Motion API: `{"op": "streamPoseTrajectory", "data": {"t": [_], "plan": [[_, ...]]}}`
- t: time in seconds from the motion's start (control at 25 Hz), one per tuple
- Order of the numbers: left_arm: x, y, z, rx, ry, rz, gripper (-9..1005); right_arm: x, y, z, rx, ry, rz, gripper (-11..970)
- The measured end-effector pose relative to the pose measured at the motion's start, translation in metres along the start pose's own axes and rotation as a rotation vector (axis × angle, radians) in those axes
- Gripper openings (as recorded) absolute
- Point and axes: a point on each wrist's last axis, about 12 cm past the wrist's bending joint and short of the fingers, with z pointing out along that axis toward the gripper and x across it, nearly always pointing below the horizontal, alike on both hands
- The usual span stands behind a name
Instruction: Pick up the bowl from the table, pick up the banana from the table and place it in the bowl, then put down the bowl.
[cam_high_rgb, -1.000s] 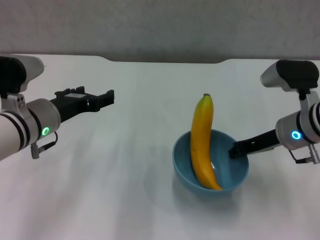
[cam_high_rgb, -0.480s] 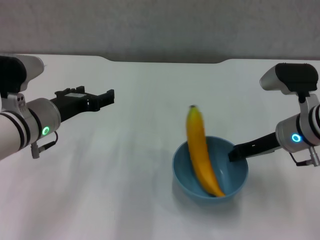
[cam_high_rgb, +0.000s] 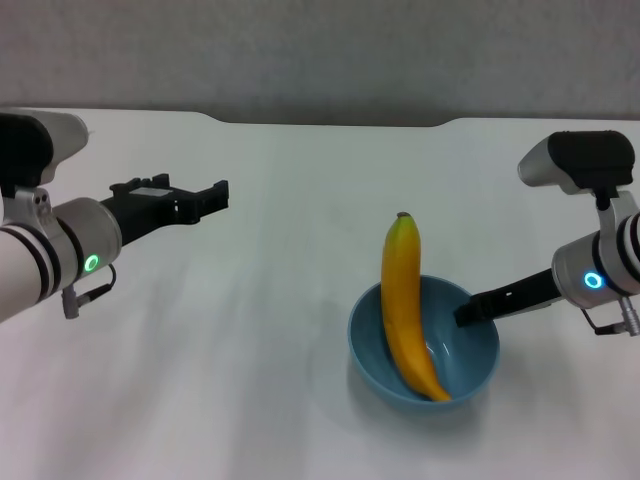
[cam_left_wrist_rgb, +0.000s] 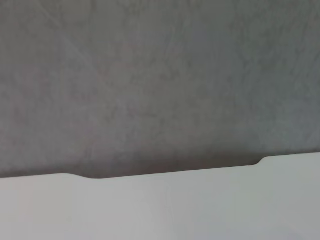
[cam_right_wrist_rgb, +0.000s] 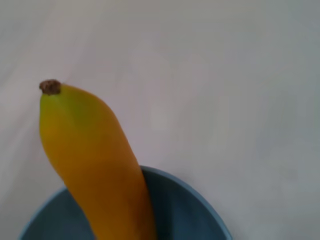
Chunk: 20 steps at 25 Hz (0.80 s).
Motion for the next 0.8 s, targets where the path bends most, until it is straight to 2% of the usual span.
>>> {"op": "streamPoseTrajectory", "data": {"t": [0.16, 0.24, 0.48, 0.68, 0.8], "plan": [[0.003, 0.002, 0.0, -0.006, 0.009, -0.004, 891, 0.002, -0.003, -0.001, 0.015, -0.002, -0.015, 174], [0.005, 0.004, -0.001, -0.011, 0.012, 0.003, 891, 0.001, -0.007, -0.008, 0.022, -0.042, -0.018, 404], [0.008, 0.008, -0.004, -0.032, -0.011, 0.046, 891, 0.006, -0.016, -0.027, 0.031, -0.148, -0.005, 609], [0.014, 0.015, -0.006, -0.035, -0.03, -0.002, 891, 0.011, -0.023, -0.045, -0.003, -0.295, -0.003, 678], [0.015, 0.018, -0.009, -0.036, -0.041, -0.012, 890, 0.017, -0.026, -0.055, -0.038, -0.4, -0.016, 677]]}}
